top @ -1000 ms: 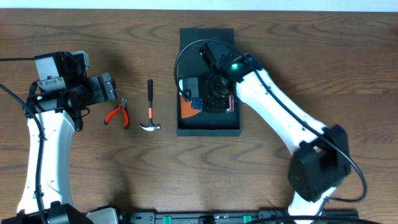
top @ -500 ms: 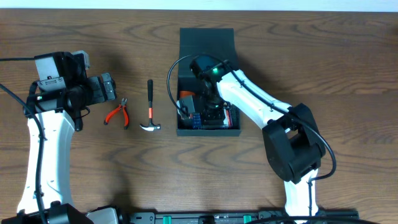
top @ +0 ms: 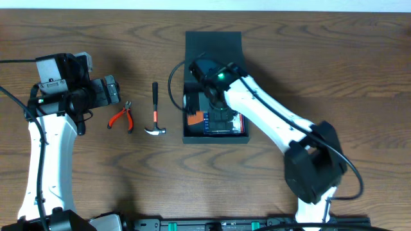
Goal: Pack container
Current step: 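Lower the drill bit case into the box beside the scraper, release, then withdraw the right gripper to the upper right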
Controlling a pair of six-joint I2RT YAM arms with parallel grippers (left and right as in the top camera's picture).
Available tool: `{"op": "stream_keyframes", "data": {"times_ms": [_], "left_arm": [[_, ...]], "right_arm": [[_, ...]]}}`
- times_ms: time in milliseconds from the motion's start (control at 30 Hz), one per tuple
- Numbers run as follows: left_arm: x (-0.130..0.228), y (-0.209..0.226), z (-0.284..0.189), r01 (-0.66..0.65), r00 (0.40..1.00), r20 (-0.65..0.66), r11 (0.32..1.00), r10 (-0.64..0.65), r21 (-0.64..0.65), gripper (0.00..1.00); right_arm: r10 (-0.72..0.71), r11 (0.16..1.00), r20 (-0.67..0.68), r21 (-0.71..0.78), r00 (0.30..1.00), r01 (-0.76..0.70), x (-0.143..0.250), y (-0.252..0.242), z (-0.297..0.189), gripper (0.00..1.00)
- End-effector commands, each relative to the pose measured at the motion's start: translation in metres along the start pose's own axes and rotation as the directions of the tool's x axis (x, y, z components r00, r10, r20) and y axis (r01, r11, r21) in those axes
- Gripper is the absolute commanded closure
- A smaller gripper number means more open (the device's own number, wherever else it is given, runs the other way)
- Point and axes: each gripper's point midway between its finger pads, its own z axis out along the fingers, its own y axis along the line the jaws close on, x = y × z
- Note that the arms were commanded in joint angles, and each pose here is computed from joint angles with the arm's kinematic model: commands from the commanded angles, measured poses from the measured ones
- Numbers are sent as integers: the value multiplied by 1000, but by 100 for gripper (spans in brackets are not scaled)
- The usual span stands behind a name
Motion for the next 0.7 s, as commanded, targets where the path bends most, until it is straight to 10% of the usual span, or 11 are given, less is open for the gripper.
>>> {"op": "stream_keyframes", "data": {"times_ms": [0,167,367,533,667], "left_arm": [[-6,-1,-2,-8,1000,11,1000,8,10,2],[-6,-1,-2,-8,1000,10,1000,8,10,2],[-6,-1,-2,-8,1000,10,1000,8,10,2],[-5,-19,-3,118,993,-8,986,-118,116,2],[0,-32,-5,257,966,-66,949,-249,181,1]], "right_arm": [[293,935,68,188,954,-301,8,-41,-51,1],[570,733,266,262,777,-628,30,-76,-109,1],[827,296,468,109,312,-949,120,-114,-160,1],[906,-104,403,-88,-131,-991,219,-120,-145,1],[921,-268,267,-96,-284,-959,269,-104,-109,1]]}}
